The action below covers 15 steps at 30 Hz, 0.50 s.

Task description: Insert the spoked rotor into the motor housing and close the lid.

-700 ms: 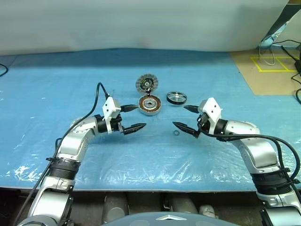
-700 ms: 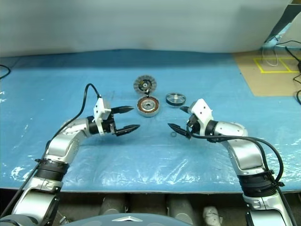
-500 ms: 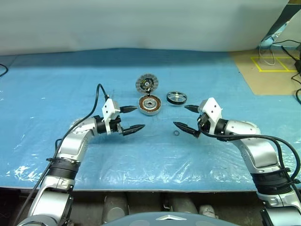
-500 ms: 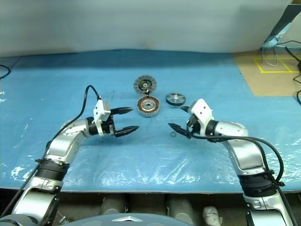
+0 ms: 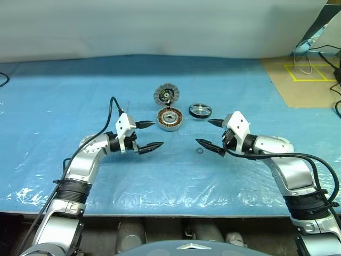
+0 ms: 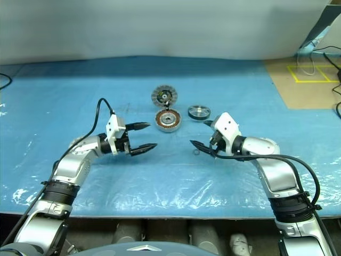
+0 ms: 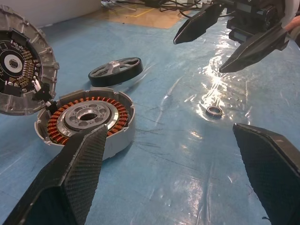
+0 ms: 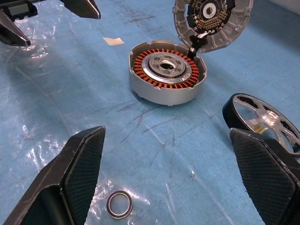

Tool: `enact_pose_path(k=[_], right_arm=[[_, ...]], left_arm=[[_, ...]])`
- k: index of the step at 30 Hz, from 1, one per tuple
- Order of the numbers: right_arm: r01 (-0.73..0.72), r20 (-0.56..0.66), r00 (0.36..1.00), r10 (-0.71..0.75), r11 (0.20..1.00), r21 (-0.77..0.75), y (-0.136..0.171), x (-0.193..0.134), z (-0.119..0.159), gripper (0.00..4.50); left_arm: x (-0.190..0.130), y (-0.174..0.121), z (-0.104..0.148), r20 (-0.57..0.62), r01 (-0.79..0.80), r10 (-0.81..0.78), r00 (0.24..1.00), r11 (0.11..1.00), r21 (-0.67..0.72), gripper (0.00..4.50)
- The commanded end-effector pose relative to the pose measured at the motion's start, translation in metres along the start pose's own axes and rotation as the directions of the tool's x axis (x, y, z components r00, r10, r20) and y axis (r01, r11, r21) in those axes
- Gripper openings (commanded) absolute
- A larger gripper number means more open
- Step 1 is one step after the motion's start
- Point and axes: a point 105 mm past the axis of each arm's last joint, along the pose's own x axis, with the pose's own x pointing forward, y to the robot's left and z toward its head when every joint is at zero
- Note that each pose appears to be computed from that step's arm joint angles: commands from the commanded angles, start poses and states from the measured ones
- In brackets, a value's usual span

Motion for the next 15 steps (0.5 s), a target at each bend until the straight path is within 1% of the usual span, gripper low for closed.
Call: enact_pose_path(k=[1,15], right_arm=[[-0.005,0.024,1.0,0.007,0.999,-0.045,-0.0006,-0.0009,0.0098,4.47],[-0.026,-0.005,1.0,0.026,0.997,-0.072,-0.0038,0.0002,0.0081,4.47]], left_arm=[[0.0007,0.0011,0.0124,0.032,-0.002,0.001,0.999,0.999,0.045,4.5],[0.0021,0.0038,0.0126,0.03,-0.028,0.026,0.999,0.998,0.059,4.5]])
